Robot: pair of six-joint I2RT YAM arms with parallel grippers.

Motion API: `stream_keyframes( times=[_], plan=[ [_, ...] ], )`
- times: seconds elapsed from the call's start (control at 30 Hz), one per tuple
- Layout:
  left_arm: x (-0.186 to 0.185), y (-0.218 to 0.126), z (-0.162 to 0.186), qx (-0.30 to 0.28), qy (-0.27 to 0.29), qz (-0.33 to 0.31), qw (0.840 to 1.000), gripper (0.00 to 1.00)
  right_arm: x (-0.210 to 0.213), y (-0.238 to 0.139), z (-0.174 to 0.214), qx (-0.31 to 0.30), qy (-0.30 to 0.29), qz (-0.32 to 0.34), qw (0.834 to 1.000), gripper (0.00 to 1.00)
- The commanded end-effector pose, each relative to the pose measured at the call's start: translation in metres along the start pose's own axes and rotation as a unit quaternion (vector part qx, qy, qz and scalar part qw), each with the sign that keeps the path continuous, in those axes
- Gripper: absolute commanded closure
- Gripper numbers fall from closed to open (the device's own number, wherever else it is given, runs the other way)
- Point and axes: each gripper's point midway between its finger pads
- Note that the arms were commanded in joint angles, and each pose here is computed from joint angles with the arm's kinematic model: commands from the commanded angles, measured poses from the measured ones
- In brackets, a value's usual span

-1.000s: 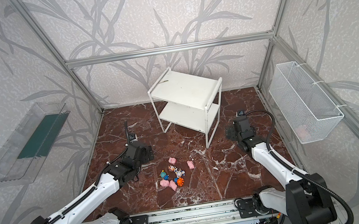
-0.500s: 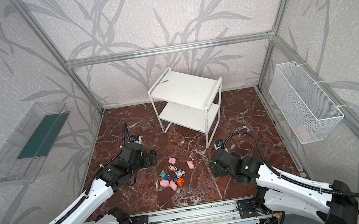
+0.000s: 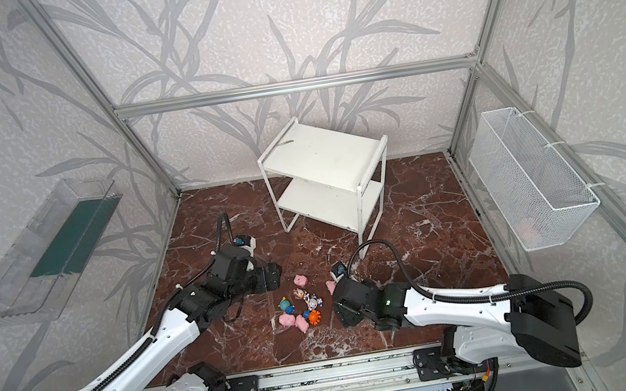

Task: Place and organize the plastic toys onto the shelf
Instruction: 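Move both grippers toward the toy pile, right gripper over the standing pink pig, then close the right gripper on the pink pig while the left gripper approaches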

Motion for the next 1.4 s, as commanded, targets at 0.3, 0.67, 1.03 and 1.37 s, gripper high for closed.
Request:
stream_keyframes(
  times=[0.3,0.67,1.03,1.37],
  plan=[
    [0.0,-0.01,0.0,-0.018,-0.002,0.007,1.0,0.01,-0.006,0.031,-0.026,-0.027,0.063,0.01,0.998,0.43],
    [-0.004,-0.01,-0.002,-0.02,0.0,0.018,1.0,0.01,-0.019,0.063,-0.026,0.003,0.092,0.015,0.996,0.45],
    [-0.006,-0.009,-0.004,-0.023,0.003,0.024,0.999,0.01,-0.011,0.077,-0.019,0.023,0.089,-0.009,0.996,0.44],
    [-0.006,-0.01,-0.005,-0.026,0.002,0.024,0.999,0.01,0.005,0.087,-0.016,0.042,0.08,-0.044,0.995,0.47]
  ],
)
Point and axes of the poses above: each gripper's point midway between its finger pads, its own y axis out along the fingers, its own x axis along the line the jaws close on, z = x × y, and after that the axes turned 15 degrees about y, right-handed
